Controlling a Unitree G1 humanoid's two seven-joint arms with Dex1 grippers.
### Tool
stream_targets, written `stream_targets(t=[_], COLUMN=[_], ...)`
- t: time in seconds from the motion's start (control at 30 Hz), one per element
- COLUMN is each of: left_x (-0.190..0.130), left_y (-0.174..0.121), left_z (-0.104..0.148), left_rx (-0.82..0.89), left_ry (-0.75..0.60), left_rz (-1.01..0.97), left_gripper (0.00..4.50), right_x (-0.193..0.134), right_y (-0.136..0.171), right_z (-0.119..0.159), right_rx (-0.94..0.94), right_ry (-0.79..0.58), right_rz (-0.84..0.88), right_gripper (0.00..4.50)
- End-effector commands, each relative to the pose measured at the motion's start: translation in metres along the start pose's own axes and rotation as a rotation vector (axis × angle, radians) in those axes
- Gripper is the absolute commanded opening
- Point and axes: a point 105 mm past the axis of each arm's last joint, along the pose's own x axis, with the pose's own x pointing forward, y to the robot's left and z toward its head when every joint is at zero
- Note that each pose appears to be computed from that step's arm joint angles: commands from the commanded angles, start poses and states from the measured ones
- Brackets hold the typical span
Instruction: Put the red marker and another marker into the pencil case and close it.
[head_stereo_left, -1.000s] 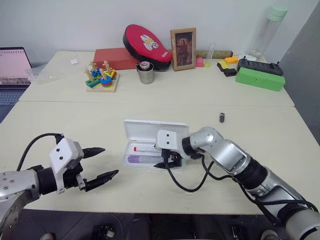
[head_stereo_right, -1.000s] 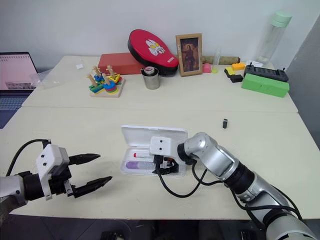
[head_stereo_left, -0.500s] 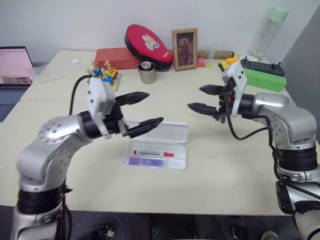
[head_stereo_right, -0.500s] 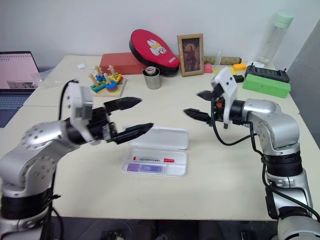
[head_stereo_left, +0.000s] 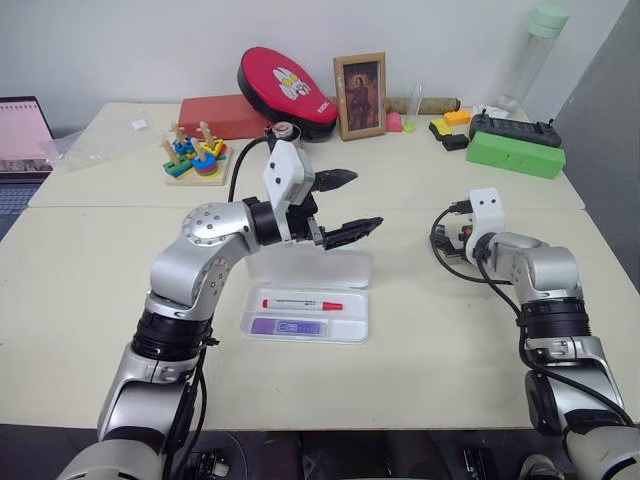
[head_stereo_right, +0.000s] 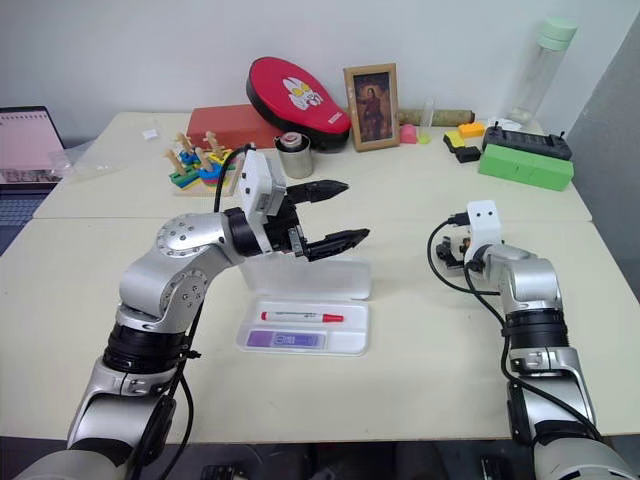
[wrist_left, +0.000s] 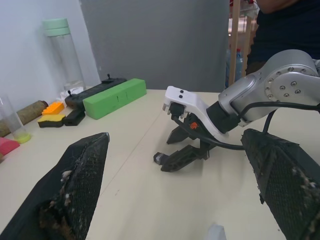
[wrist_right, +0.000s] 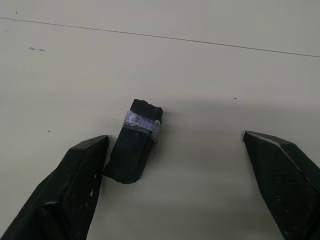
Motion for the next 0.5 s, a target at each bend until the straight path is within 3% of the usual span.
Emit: stream_targets(t=[0.03,0.37,0.5], left_x=[0.002,-0.002,-0.002], left_y=[0.002,0.004,0.006], left_z=[0.014,0.012,0.013], left_rx=[0.062,0.080,0.084], left_ry=[-0.040,-0.027,-0.031], left_rz=[0.003,0.027,0.035], left_gripper=[4.50,4.50,4.50], right_x=[0.003,0.000,-0.002], right_y=[0.001,-0.001,-0.008], right_z=[-0.005,0.004,0.010], right_rx=[-0.027,-0.066,-0.067], right_ry=[0.016,-0.003,-0.022], right_rz=[-0.014,-0.012,-0.024], right_gripper=[3.51,1.07,0.34])
